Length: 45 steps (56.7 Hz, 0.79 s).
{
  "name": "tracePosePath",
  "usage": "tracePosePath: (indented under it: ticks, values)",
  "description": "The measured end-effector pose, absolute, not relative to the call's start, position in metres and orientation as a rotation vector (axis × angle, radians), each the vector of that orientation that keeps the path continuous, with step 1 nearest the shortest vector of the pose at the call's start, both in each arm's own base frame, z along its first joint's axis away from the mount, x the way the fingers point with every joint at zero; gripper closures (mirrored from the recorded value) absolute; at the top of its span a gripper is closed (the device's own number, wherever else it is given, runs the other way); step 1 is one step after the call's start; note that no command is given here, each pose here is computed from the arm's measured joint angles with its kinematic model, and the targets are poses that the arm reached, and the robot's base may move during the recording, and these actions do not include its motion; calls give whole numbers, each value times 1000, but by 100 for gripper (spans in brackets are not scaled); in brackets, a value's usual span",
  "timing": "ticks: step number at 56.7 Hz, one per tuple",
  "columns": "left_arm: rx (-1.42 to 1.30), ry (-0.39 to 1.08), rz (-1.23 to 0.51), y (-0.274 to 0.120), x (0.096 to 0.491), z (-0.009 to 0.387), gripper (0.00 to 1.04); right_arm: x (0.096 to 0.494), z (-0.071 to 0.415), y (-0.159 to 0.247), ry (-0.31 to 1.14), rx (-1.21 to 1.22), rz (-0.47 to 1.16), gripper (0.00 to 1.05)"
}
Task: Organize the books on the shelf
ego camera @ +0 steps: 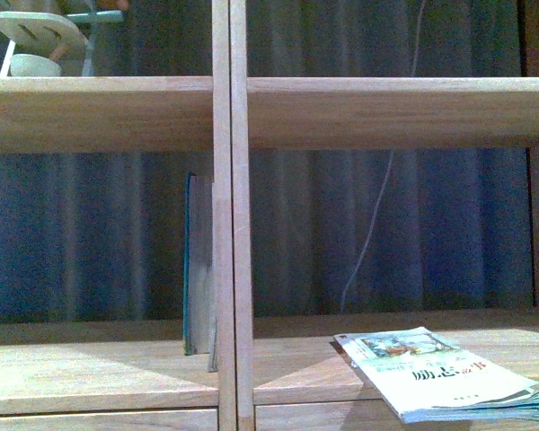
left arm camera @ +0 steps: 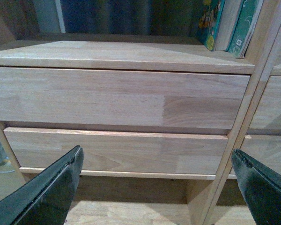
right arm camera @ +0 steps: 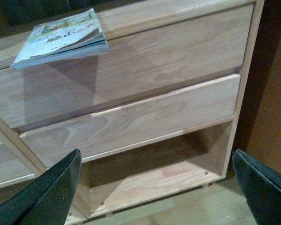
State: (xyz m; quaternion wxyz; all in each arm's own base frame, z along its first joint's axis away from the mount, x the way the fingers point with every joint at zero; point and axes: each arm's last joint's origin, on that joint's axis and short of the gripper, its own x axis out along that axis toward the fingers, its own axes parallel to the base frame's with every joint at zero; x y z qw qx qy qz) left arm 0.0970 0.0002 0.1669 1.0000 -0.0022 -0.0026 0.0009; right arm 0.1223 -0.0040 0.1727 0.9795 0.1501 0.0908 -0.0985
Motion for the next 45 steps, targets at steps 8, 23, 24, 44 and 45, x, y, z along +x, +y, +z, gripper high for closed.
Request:
tracePosePath:
  ticks: [8, 23, 24, 44, 45]
  values:
    - [-4, -5, 2, 0, 97, 167, 7, 149, 189, -13, 243, 478, -219, 7]
    - [-5, -5, 2, 0, 97, 167, 7, 217, 216, -8, 329, 652, -237, 7]
    - [-4, -5, 2, 0, 97, 167, 7, 221, 218, -6, 329, 656, -235, 7]
    - [-5, -5, 2, 0, 97, 167, 7, 286, 236, 39, 369, 800, -196, 7]
    - [-4, -5, 2, 0, 97, 167, 7, 289, 235, 41, 373, 808, -198, 7]
